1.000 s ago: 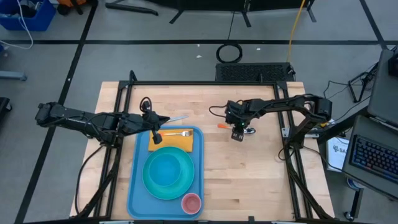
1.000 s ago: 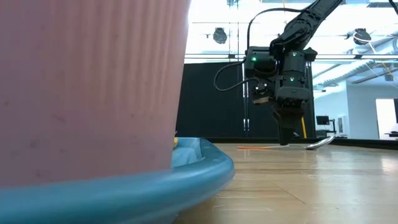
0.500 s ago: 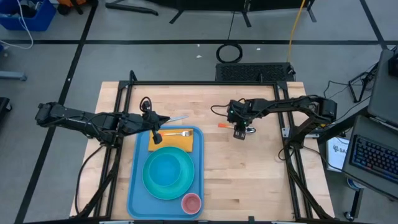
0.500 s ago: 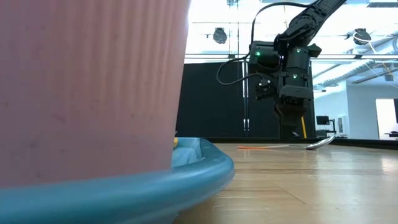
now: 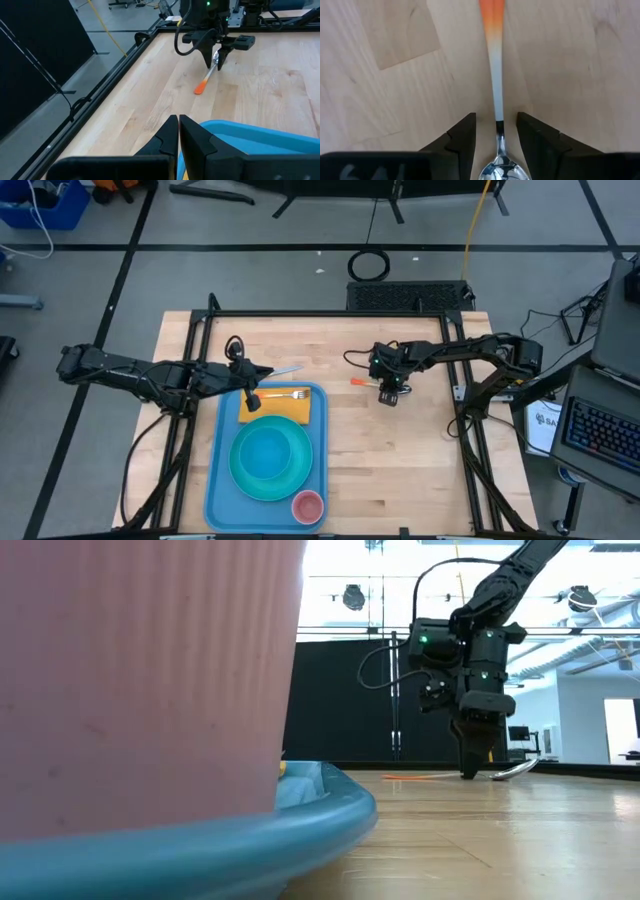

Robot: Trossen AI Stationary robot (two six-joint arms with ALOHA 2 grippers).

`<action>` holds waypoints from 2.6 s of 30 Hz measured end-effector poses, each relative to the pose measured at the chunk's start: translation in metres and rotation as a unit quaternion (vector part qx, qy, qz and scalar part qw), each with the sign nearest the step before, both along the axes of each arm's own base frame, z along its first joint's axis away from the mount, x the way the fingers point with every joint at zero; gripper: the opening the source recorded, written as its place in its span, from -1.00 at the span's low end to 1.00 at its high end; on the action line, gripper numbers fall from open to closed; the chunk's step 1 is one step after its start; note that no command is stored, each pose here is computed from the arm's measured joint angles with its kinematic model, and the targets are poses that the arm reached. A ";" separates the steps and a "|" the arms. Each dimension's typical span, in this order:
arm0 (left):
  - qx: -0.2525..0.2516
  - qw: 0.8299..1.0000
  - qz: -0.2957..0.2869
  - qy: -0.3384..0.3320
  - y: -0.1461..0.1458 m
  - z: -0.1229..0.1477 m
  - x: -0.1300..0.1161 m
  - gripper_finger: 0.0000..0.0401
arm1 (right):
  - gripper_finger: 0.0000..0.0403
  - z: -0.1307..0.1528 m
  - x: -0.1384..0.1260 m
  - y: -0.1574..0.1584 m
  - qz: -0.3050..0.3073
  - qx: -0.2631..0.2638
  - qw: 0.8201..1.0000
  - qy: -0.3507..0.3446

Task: Set up tray
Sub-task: Put the orange spoon to the bottom of the orange fork on the yellow napkin on the blue serving tray

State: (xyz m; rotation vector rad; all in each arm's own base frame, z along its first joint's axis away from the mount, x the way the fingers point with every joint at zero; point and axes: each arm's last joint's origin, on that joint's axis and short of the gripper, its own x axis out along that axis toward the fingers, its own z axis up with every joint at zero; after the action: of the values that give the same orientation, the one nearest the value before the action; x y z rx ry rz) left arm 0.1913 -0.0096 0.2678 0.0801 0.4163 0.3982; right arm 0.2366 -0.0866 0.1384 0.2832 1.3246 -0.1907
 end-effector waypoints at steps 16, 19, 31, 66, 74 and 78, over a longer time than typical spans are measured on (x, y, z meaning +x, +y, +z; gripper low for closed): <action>0.015 1.000 0.006 0.016 0.001 -0.011 0.019 -0.89 | -0.67 -0.001 0.000 -0.001 -0.003 -0.005 1.000 -0.008; 0.015 1.000 0.008 0.017 0.002 -0.011 0.019 -0.89 | -0.86 -0.001 0.000 -0.002 -0.003 -0.007 1.000 -0.010; 0.015 1.000 0.007 0.018 0.002 -0.011 0.019 -0.89 | -0.97 -0.001 0.006 -0.003 -0.001 -0.013 0.999 -0.038; 0.030 1.000 0.000 -0.009 0.004 0.006 -0.003 -0.89 | -1.00 0.091 0.116 0.012 0.116 -0.067 0.958 -0.253; 0.032 0.999 -0.002 -0.006 0.004 0.006 -0.003 -0.89 | -1.00 0.082 0.164 0.016 0.156 -0.016 0.951 -0.266; 0.032 0.999 -0.002 -0.002 0.004 0.005 -0.003 -0.89 | -1.00 0.078 0.183 0.020 0.181 -0.005 0.949 -0.258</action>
State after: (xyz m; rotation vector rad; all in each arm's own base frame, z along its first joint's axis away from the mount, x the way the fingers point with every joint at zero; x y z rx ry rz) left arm 0.1882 -0.0054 0.2726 0.1422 0.3989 0.4086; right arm 0.4197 -0.0665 0.2160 0.0665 0.8327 0.1798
